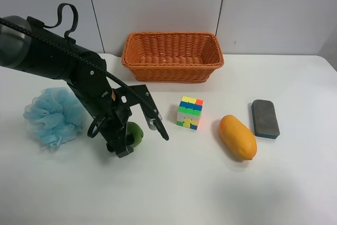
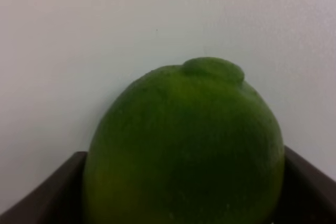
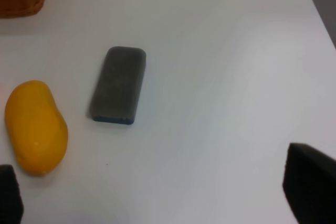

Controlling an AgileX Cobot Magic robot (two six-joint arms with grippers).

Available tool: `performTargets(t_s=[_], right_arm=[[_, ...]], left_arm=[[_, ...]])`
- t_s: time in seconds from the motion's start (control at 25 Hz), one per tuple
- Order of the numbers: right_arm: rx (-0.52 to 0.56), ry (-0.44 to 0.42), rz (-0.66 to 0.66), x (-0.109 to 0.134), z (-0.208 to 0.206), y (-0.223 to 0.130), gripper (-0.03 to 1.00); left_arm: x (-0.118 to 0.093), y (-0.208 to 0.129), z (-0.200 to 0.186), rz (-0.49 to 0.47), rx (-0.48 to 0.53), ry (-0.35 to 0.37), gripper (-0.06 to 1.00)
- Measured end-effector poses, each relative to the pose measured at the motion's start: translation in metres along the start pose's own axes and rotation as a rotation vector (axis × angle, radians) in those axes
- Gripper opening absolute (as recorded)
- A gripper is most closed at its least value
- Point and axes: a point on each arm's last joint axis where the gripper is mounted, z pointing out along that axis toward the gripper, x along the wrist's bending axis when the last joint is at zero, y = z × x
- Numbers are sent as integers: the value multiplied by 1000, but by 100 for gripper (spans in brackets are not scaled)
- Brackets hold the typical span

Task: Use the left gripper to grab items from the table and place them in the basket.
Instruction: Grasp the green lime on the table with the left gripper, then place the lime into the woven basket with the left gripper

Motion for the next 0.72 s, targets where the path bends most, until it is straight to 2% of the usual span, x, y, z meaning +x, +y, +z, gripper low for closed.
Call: performTargets(t_s=[0.36,0.48,0.6,0.72], right_arm=[[0,0,0,0,0,0,99],[0,0,0,0,0,0,99],[0,0,0,0,0,0,99],[0,0,0,0,0,0,99]], left_arm=[[-1,-1,-1,-4,6,-6,63],[0,1,-13,-3,-12,3,63],[5,10,-49,9,-109,66,63],[19,28,-98,43,-242,182,63]])
